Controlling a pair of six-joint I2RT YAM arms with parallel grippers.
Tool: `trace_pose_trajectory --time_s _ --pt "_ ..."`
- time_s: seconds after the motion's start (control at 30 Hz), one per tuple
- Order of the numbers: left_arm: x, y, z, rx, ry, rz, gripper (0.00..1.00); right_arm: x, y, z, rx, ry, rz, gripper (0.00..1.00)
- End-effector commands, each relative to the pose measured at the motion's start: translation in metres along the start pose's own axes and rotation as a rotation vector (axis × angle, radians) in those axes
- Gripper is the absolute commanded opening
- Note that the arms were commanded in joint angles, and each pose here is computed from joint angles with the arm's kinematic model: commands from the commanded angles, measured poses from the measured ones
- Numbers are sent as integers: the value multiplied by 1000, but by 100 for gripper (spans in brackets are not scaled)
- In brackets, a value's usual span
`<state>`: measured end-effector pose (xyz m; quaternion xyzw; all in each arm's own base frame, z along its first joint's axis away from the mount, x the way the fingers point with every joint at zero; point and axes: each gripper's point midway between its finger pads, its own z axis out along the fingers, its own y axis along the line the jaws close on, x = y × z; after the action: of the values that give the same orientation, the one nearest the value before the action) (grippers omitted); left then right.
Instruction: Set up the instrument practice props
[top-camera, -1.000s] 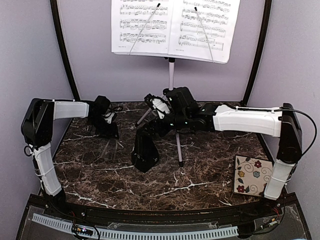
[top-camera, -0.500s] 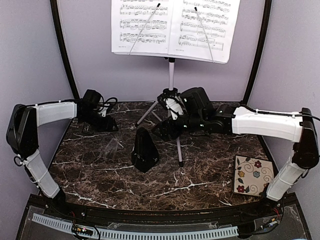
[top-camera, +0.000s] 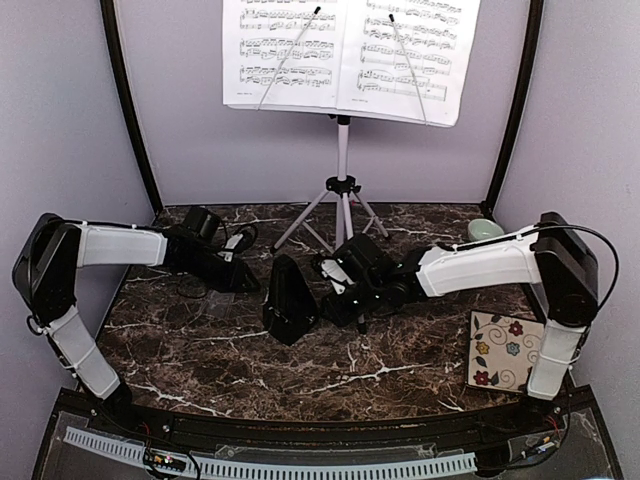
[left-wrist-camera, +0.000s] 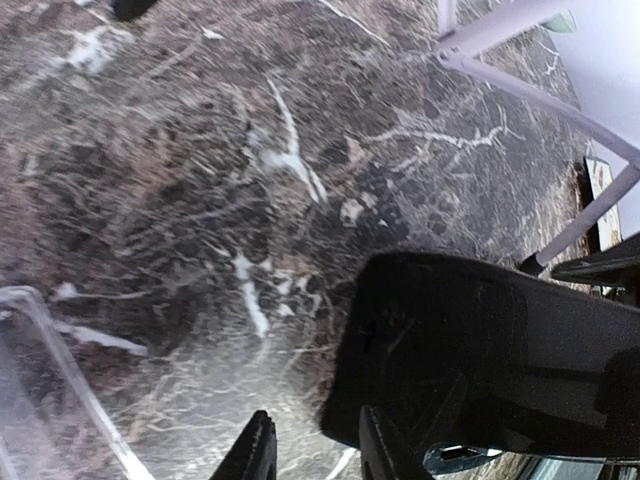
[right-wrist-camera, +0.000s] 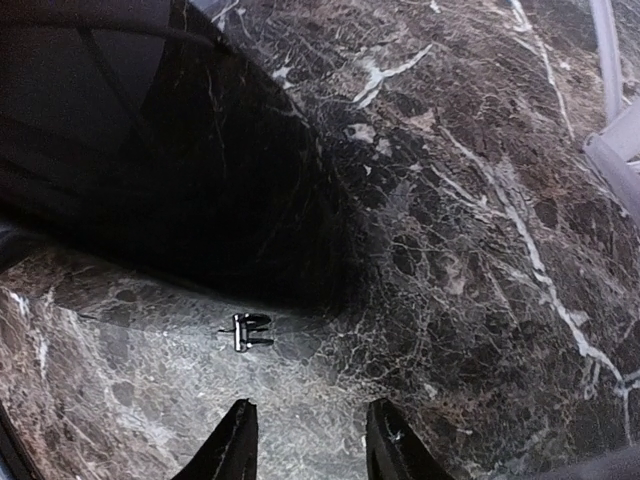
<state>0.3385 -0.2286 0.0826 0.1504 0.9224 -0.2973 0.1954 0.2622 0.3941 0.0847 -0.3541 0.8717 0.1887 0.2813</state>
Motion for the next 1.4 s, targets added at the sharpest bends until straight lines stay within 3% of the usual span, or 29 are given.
trace_pose_trajectory --time_s 0.0,0.33,0.67,0.83,1.03,1.17,1.37 --pt "11 -12 10 59 11 4 30 -17 3 17 15 -47 -8 36" --pt "43 -27 10 114 24 14 26 -35 -3 37 51 -74 -53 36" --pt "50 -52 12 178 11 35 25 -60 -17 42 85 -123 -72 43" --pt "46 -65 -3 228 -55 61 26 -68 -18 22 89 -156 -96 57" --pt "45 -58 -10 177 -84 72 26 -64 -16 -15 73 -196 -101 77" --pt "35 -50 -11 141 -119 63 28 -62 -1 -32 5 -231 -105 84" --pt "18 -45 -16 105 -163 63 30 -87 34 -44 -92 -306 -110 87"
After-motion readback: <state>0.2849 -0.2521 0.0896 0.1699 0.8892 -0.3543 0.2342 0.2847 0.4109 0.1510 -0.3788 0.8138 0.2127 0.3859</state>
